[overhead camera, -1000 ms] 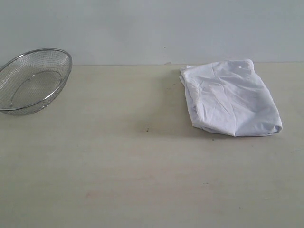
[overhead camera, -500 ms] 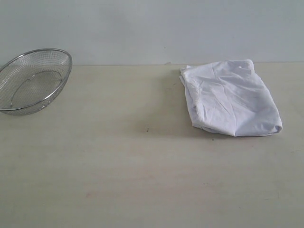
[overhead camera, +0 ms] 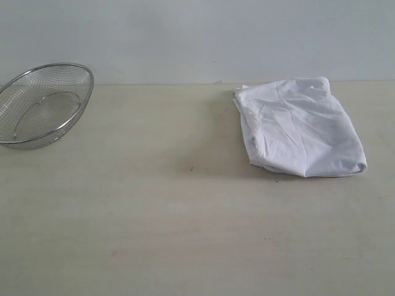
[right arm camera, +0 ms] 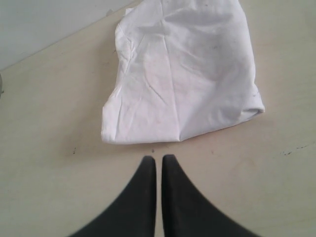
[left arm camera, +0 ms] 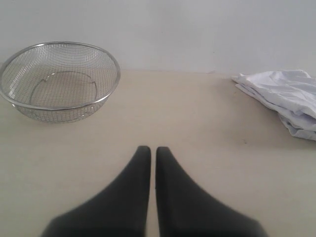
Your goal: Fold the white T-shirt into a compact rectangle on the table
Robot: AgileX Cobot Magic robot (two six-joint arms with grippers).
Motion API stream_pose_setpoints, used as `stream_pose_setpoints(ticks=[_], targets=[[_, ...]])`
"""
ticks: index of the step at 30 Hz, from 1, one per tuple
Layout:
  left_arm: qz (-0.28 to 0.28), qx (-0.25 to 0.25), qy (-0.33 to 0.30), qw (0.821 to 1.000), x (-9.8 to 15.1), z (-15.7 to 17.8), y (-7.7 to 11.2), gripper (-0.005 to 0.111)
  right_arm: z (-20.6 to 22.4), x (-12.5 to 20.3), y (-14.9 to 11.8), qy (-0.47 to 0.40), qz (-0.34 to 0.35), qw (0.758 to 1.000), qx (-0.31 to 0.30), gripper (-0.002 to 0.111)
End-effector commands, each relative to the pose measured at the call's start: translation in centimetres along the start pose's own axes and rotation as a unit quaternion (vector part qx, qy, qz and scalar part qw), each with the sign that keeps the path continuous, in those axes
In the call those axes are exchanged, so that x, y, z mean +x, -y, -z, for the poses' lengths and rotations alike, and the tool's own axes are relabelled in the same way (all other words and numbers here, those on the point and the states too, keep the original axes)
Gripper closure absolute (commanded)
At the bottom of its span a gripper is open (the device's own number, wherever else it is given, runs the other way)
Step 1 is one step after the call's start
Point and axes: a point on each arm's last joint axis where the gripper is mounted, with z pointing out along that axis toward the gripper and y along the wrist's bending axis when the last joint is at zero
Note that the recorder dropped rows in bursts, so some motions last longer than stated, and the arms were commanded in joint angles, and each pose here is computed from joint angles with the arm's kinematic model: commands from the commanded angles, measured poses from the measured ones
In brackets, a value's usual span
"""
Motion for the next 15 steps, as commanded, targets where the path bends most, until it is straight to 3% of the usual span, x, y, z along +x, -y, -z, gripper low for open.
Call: stream_pose_setpoints(ticks=[1, 13, 15], targets=[[0.006, 0.000, 0.000, 1.000, 0.1, 0.0, 0.0, 0.102, 0.1, 0.0, 0.0, 0.005, 0.003, 1.000, 0.000, 0.108], [0.006, 0.000, 0.000, 1.000, 0.1, 0.0, 0.0, 0.102, 0.5, -0.1, -0.2, 0.015, 0.008, 1.000, 0.000, 0.108], [0.006, 0.000, 0.000, 1.000, 0.1, 0.0, 0.0, 0.102, 1.3, -0.3, -0.5, 0.041, 0.063, 0.997, 0.020, 0.108]])
